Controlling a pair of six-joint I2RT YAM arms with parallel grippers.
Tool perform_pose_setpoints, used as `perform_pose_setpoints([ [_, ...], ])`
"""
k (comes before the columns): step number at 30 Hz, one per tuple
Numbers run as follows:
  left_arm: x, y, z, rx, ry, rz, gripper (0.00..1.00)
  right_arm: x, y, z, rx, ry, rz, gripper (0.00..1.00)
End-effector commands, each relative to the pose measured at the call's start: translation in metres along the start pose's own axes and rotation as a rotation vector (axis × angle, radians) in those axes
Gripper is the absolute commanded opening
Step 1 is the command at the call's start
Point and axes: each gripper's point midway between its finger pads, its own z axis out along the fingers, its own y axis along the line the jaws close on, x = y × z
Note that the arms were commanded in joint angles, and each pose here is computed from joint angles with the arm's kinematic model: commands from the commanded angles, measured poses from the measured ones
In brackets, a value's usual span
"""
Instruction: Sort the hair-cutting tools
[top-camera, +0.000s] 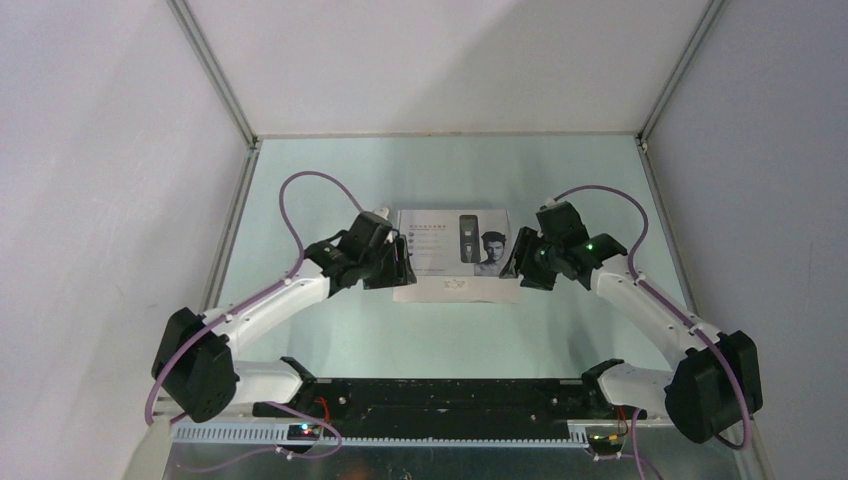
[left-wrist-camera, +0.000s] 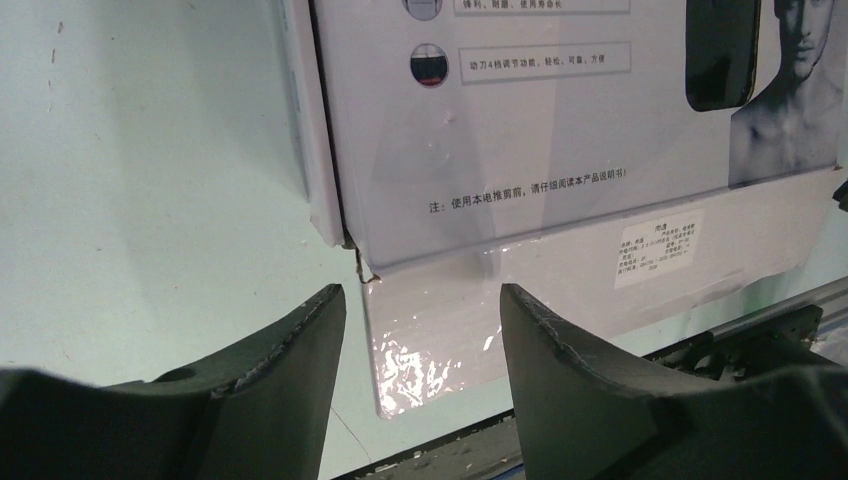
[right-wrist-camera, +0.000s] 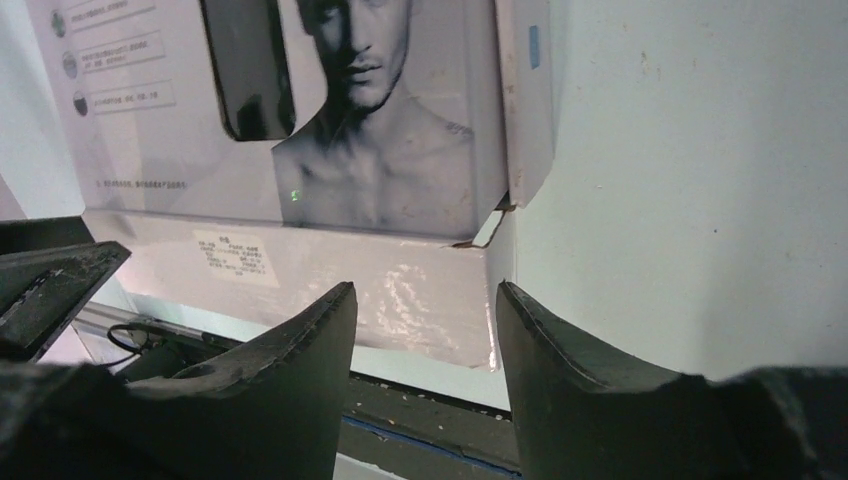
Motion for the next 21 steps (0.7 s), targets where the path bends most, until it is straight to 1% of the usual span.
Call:
perform_pose_setpoints([
  [1,-0.007,-0.005,-0.011,-0.007,-0.064,0.06,0.65,-0.013,0.024,-0.018,-0.062,-0.093,-0.084,0.6],
  [5,-0.006,-0.005,-0.018,-0.019,-0.114,0.1,0.66,-0.013,0.026,-0.024,-0.051,-0.143,-0.155,0.63],
  [6,-0.008,-0.002,-0.019,-0.036,-0.139,0.103,0.66,-0.011,0.028,-0.026,-0.054,-0.15,-0.175,0.63],
  [9,-0.01,0.001,-0.028,-0.03,-0.215,0.123,0.66,-0.012,0.025,-0.034,-0.052,-0.224,-0.221,0.64],
  [12,-0.014,0.006,-0.038,-0.031,-0.298,0.131,0.66,-0.01,0.028,-0.045,-0.106,-0.287,-0.251,0.63],
  [18,-0.003,0.009,-0.045,-0.011,-0.416,0.173,0.66,0.013,0.008,-0.045,-0.15,-0.359,-0.282,0.62],
  [21,0.009,0.016,-0.041,-0.015,-0.454,0.186,0.65,0.022,0.001,-0.044,-0.17,-0.384,-0.285,0.61],
])
